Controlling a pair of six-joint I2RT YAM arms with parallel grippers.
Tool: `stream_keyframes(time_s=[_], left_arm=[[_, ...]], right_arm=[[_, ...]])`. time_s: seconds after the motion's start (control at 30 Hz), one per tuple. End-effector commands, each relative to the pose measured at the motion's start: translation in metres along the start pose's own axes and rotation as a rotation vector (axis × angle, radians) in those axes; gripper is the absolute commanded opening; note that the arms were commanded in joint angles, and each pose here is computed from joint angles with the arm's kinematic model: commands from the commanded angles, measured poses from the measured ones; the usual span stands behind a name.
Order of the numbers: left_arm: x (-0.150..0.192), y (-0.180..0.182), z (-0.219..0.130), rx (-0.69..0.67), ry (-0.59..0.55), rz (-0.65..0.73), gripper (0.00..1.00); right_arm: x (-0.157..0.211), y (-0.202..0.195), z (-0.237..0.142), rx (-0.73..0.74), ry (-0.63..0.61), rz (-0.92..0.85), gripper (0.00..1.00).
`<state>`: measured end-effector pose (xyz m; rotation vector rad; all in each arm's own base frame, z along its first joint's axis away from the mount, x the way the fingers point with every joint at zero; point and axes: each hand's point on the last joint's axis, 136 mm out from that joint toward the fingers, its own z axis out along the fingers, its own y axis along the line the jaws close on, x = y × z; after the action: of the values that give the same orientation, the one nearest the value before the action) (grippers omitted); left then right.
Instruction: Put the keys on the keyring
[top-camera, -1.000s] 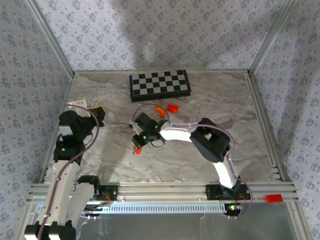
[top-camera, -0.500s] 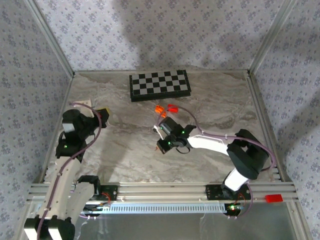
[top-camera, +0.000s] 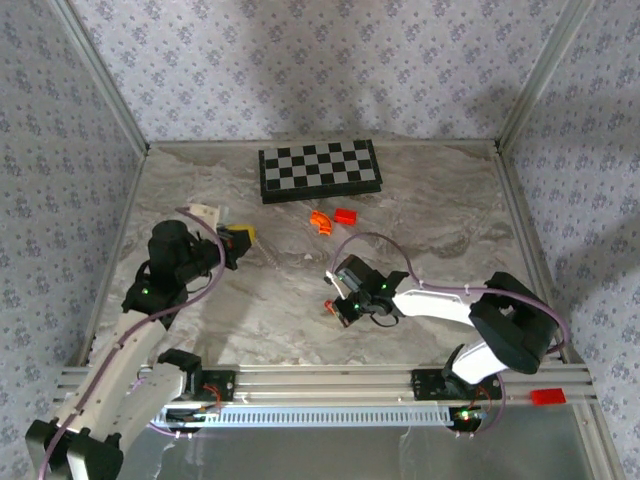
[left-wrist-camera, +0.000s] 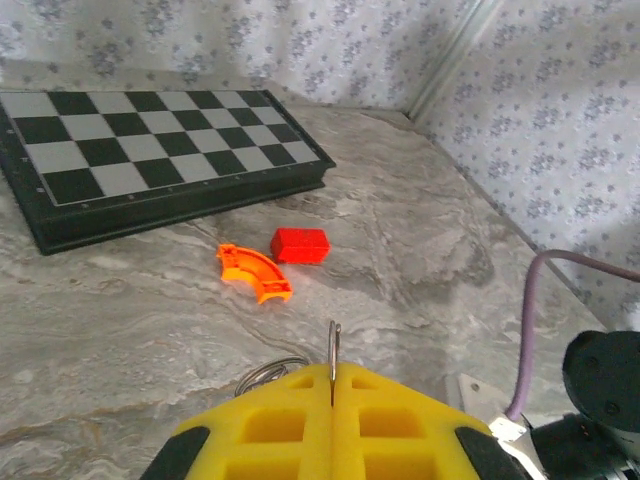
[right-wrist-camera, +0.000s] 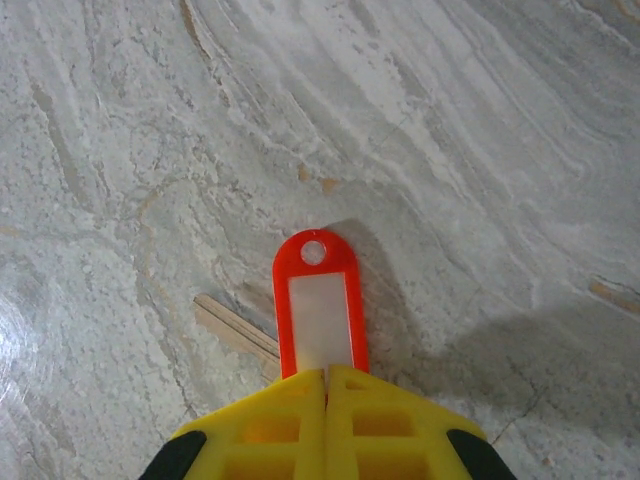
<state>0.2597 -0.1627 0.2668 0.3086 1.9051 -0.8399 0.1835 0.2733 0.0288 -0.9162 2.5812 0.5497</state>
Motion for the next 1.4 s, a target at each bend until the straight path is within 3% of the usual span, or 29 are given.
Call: stream_keyframes(time_s=[0.0, 0.23, 0.53, 0.93, 1.37], left_arm=[[-0.002, -0.016, 0.000, 0.060, -0.002, 0.049, 0.00], [0.008, -0.024, 0.001, 0.085, 0.022, 0.064, 0.00], [0.016, -0.030, -0.003, 0.097, 0.045, 0.075, 0.00], [0.045, -0.042, -0.011, 0.124, 0.095, 0.084, 0.00], [0.047, -0.043, -0.009, 0.129, 0.099, 0.083, 0.00]], right_arm=[[0.000, -0.003, -0.007, 0.016, -0.021, 0.028, 0.09], [0.005, -0.005, -0.018, 0.025, -0.011, 0.086, 0.31], [0.008, -0.014, -0.054, 0.114, 0.071, 0.107, 0.44], [0.003, -0.009, -0.037, 0.100, 0.196, 0.105, 0.39], [0.012, 0.002, -0.014, 0.070, 0.279, 0.041, 0.35]])
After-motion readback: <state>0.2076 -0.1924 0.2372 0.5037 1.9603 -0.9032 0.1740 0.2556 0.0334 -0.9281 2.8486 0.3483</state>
